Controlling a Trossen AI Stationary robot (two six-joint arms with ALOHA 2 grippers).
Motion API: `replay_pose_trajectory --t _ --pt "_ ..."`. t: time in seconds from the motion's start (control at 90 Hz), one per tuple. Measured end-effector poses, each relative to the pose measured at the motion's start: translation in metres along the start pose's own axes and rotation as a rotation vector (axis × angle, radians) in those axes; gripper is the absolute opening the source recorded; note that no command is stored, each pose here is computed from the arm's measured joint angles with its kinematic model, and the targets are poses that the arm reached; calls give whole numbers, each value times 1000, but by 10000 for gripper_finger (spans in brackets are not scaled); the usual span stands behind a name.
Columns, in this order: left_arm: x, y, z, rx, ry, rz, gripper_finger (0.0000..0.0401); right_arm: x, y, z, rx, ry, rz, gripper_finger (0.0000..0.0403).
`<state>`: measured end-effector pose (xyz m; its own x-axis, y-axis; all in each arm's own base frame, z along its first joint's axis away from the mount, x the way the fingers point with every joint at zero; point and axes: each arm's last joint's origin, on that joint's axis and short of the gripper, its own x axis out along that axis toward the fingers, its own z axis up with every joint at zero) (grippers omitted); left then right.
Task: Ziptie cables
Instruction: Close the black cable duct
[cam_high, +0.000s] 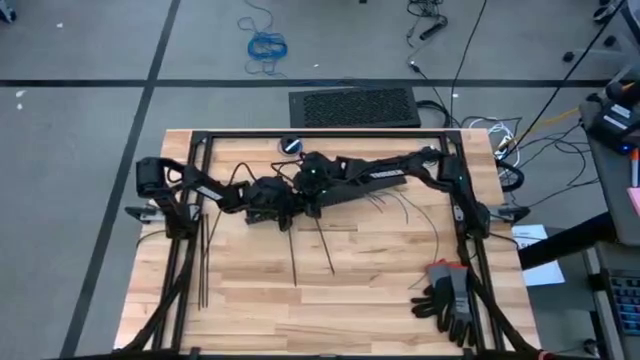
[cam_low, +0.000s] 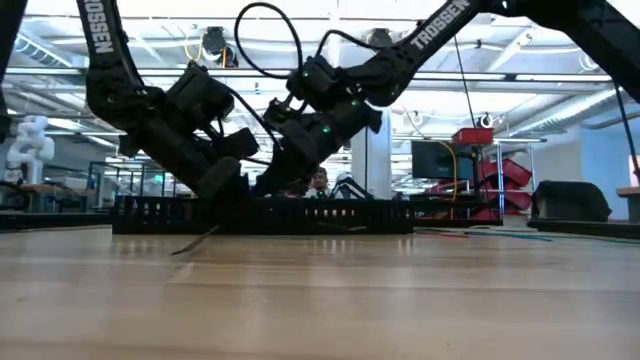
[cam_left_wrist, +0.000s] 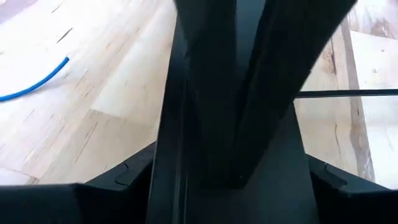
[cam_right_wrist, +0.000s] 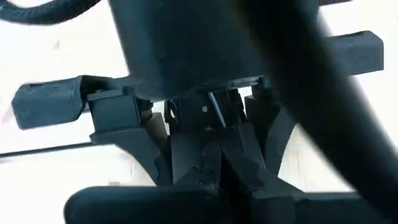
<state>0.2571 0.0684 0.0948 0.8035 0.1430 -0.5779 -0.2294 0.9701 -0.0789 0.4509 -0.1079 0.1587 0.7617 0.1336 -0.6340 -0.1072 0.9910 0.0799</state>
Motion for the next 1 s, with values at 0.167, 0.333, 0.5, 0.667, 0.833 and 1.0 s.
replay_pose_trajectory --t 0.167,0.333,0.5,0.667,0.833,1.0 --pt "0 0 0 0 0 0 256 -37 14 28 -81 -24 -55 0" --pt "0 0 0 0 0 0 256 -49 14 18 -46 117 -51 0" --pt "0 0 0 5 0 0 256 -43 9 -1 -10 227 -74 0" --pt "0 0 0 6 1 1 256 -17 3 -13 -1 207 -53 0" --pt "0 0 0 7 1 0 256 -2 0 -15 27 120 4 0" --pt "0 0 0 7 -3 0 256 -1 1 -15 27 120 6 0"
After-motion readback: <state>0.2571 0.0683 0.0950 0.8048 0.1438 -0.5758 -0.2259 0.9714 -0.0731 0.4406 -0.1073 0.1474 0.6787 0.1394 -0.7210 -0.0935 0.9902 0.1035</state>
